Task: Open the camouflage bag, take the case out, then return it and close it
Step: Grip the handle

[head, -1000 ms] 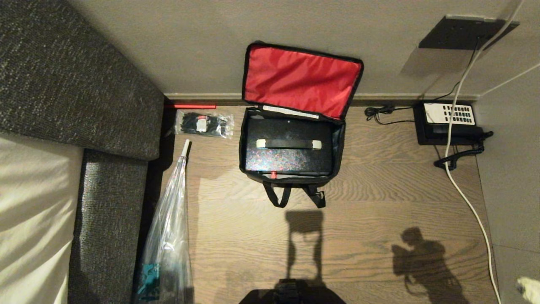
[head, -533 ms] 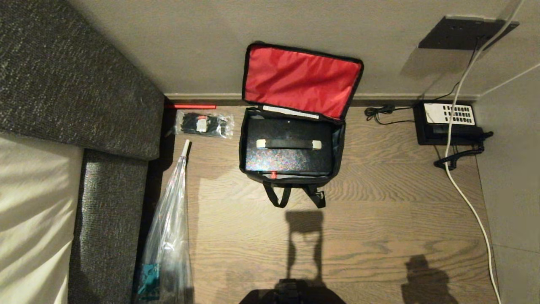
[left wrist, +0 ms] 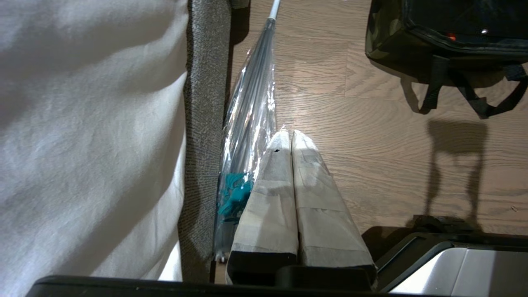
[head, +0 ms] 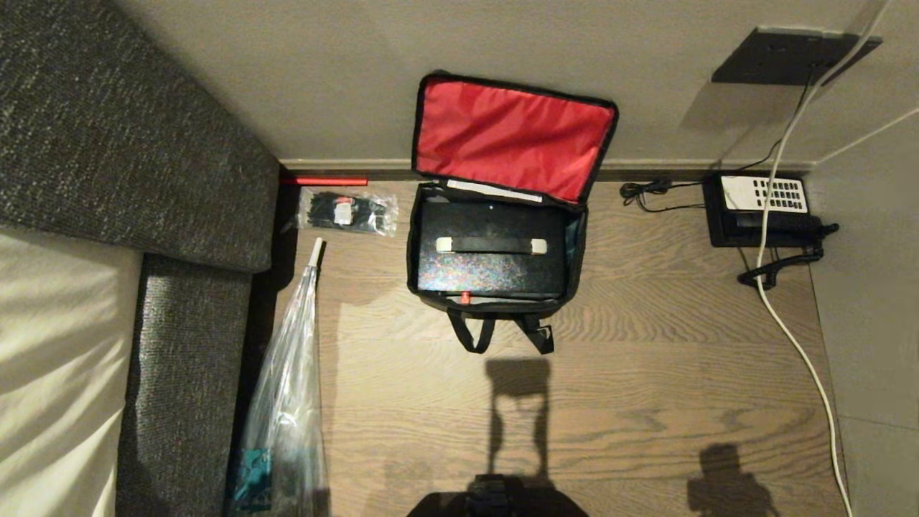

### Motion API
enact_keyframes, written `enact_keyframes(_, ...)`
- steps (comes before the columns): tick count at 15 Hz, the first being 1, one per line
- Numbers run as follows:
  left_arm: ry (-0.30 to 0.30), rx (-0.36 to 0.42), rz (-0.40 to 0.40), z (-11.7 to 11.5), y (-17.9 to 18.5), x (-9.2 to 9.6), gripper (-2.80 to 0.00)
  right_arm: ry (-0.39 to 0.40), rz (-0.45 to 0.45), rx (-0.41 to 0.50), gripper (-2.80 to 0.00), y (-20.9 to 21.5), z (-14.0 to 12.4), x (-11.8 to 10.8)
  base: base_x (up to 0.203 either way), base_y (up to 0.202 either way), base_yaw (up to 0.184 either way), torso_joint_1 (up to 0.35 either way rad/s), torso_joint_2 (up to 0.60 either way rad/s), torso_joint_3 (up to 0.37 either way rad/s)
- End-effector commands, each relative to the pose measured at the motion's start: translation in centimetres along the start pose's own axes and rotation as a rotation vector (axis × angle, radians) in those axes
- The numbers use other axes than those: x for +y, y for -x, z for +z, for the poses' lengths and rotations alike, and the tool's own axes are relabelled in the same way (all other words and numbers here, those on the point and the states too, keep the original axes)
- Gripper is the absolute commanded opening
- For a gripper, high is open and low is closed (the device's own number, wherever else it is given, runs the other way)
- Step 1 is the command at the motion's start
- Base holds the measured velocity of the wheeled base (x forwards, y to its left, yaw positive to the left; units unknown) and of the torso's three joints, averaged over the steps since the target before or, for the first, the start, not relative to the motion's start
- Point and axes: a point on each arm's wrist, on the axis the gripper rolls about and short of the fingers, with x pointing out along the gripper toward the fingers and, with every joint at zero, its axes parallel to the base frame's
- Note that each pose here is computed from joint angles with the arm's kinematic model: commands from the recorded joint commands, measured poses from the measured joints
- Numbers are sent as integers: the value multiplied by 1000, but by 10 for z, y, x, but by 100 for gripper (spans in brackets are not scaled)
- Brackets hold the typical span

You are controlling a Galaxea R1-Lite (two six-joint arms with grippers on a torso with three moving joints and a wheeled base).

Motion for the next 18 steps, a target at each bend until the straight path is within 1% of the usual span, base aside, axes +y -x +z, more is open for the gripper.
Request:
enact_keyframes(1,0,1,1,-1,0,0,-280,8,-20,-84,-280,6,-2,1,0,0,0,0,0,0)
enact_keyframes(4,0,0,0,-1,0,0,-280,-3,-21,-81,-280,6,-3,1,0,0,0,0,0,0)
enact_keyframes(16,0,0,0,-1,0,0,-280,-2,-20,-83,-280,6,-3,1,0,0,0,0,0,0)
enact_keyframes(18,-1,0,1,-1,0,0,-280,-3,-21,-83,-280,6,-3,1,157,-23,-3,1,0,0)
